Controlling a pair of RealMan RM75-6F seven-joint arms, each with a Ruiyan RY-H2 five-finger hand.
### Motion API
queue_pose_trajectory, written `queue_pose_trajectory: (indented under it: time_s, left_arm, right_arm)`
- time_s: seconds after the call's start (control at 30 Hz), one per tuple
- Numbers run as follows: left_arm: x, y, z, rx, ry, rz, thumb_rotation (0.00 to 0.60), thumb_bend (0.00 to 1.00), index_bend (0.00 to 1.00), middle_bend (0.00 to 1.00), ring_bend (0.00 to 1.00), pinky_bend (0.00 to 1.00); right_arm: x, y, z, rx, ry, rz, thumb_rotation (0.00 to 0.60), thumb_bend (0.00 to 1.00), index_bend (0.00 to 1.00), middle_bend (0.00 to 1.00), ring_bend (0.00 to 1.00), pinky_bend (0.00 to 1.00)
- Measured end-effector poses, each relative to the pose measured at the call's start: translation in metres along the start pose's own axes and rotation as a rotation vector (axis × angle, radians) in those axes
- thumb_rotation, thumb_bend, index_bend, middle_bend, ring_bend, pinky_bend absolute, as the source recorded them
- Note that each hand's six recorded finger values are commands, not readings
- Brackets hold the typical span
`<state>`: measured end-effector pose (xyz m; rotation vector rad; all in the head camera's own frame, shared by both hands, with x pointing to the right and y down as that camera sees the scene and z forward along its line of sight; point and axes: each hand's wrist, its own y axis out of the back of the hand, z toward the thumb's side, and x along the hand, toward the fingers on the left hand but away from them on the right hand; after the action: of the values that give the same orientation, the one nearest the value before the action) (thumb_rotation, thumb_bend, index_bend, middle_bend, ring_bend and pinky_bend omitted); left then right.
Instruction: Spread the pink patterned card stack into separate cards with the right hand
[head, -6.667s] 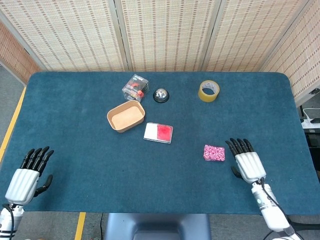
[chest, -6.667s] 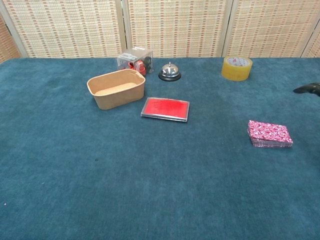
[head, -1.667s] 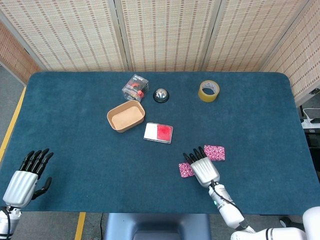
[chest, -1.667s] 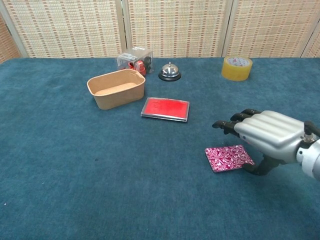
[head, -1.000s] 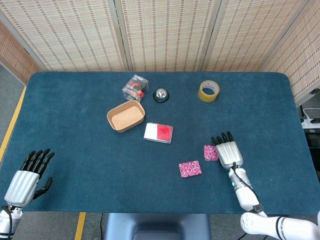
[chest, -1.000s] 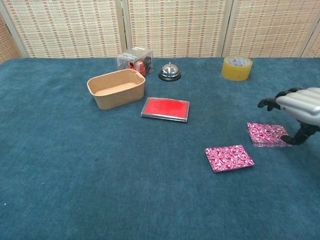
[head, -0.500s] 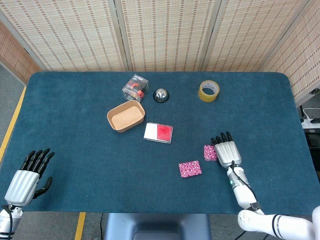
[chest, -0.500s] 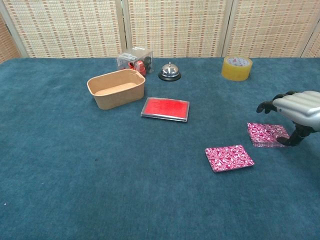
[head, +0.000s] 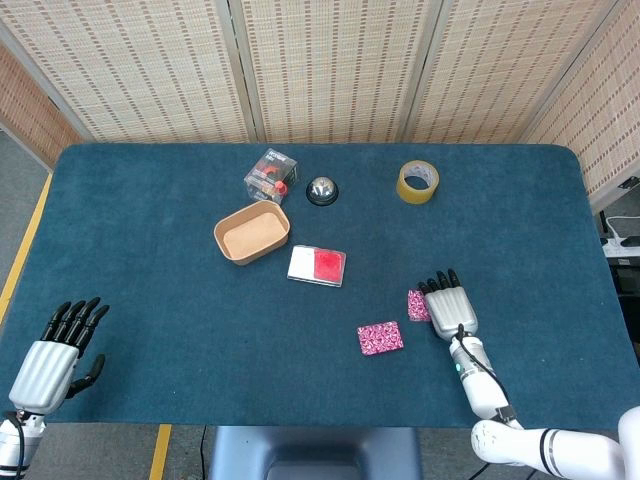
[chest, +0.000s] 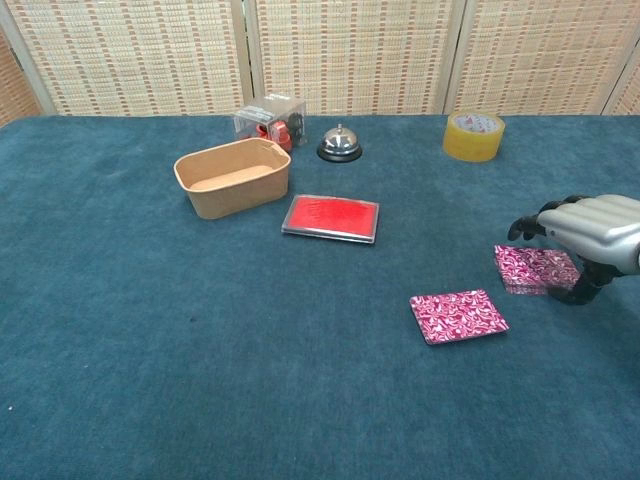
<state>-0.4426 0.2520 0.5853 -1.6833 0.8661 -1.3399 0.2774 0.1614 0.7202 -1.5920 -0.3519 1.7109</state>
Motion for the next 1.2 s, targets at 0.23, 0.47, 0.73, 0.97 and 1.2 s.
queue_pose_trajectory:
  time_s: [0.23, 0.47, 0.73, 0.97, 1.2]
  left_arm:
    - [-0.0001, 0.0003, 0.0001, -0.001, -0.001, 0.001, 0.600, 0.46, 0.00, 0.00, 0.00, 0.01]
    - [0.0001, 0.0005, 0.0003, -0.002, -0.003, 0.001, 0.600, 0.46, 0.00, 0.00, 0.00, 0.01]
    - [0.0004, 0.0000, 0.0004, -0.002, -0.004, 0.000, 0.600, 0.46, 0.00, 0.00, 0.00, 0.01]
    - [-0.0002, 0.0006, -0.0005, -0.002, -0.005, 0.004, 0.600, 0.46, 0.00, 0.00, 0.00, 0.01]
    - [0.0006, 0.0006, 0.0007, -0.001, -0.006, 0.005, 0.600, 0.46, 0.00, 0.00, 0.00, 0.01]
  right_arm:
    - [-0.0007, -0.0020, 0.0045, 0.007, 0.002, 0.002, 0.600, 0.29, 0.22, 0.16, 0.06, 0.00]
    - [-0.0013, -0.0010, 0.0054, 0.005, -0.005, -0.003, 0.600, 0.29, 0.28, 0.24, 0.13, 0.00]
    - [-0.0013, -0.0009, 0.0063, 0.008, -0.006, -0.006, 0.600, 0.29, 0.36, 0.31, 0.20, 0.00]
    - [-0.0013, 0.0025, 0.0069, 0.006, -0.012, -0.037, 0.600, 0.29, 0.47, 0.39, 0.28, 0.03]
    - [-0.0009, 0.0039, 0.0074, 0.002, -0.014, -0.056, 0.600, 0.29, 0.59, 0.46, 0.36, 0.04]
